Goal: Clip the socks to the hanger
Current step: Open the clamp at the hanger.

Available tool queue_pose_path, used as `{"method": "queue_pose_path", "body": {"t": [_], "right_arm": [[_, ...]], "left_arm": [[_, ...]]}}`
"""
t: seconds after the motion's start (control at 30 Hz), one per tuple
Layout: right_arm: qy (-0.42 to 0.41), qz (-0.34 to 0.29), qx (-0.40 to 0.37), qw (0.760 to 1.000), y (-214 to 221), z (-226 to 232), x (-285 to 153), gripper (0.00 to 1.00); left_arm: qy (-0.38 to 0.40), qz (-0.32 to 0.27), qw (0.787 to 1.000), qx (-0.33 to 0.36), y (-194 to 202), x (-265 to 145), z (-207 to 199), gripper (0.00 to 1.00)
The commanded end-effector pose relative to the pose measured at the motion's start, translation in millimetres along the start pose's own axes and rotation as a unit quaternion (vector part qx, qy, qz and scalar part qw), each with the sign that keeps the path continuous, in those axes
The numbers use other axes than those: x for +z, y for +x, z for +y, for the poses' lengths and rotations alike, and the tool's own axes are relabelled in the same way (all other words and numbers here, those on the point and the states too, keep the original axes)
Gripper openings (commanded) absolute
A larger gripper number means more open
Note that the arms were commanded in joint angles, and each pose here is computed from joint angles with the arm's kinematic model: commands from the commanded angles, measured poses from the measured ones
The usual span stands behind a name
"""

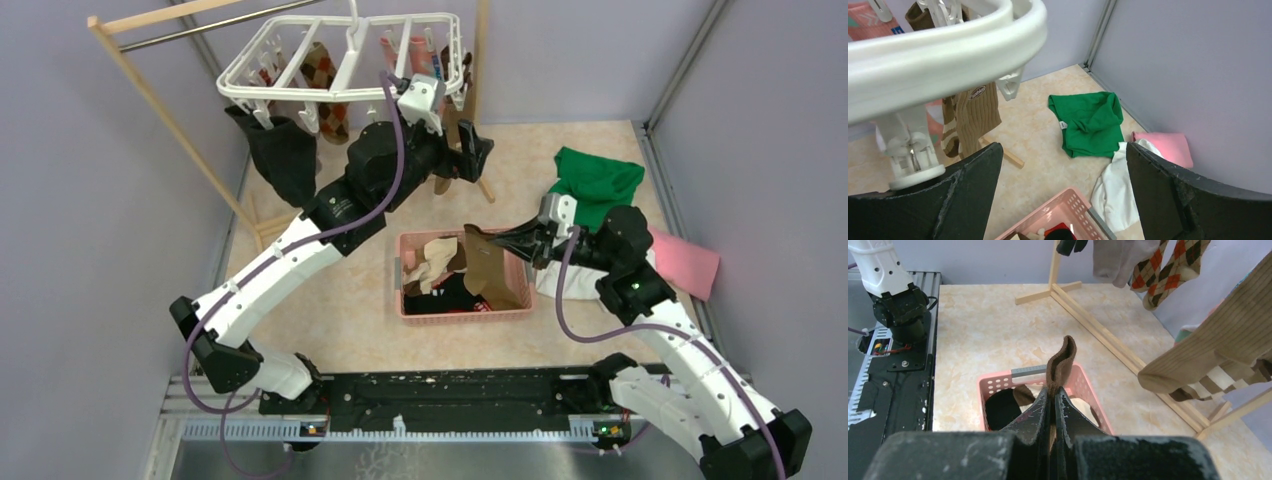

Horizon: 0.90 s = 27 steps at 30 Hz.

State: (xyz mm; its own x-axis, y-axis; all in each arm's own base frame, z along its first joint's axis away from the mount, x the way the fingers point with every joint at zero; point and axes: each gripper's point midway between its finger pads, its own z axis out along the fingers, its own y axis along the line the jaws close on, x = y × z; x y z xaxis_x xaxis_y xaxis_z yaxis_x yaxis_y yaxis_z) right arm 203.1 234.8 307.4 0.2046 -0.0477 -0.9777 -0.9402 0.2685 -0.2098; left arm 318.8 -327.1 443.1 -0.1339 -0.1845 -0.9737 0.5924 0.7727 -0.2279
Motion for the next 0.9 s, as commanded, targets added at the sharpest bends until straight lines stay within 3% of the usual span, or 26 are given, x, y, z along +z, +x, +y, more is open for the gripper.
{"method": "queue_pose_path", "body": {"t": [0.0,0.4,0.57,0.87], "right_arm": [[0.017,-0.014,-0.03,0.999,-25,-12,0,0.0],[0.028,0.028,-0.016,0.999,-32,-28,2,0.0],[0.03,0.06,-0.027,0.997,-29,-28,-5,0.0],[0.029,0.053,-0.028,0.998,-20,-19,-9,0.0]], "left_arm": [[-0.008,-0.068,0.997,-0.041,-48,4,2,0.98],[-0.017,-0.067,0.996,-0.055,-56,4,2,0.98],[0.013,-0.06,0.996,-0.058,-49,-6,-6,0.98],[0.069,-0.061,0.994,-0.055,-40,-39,-25,0.98]]}}
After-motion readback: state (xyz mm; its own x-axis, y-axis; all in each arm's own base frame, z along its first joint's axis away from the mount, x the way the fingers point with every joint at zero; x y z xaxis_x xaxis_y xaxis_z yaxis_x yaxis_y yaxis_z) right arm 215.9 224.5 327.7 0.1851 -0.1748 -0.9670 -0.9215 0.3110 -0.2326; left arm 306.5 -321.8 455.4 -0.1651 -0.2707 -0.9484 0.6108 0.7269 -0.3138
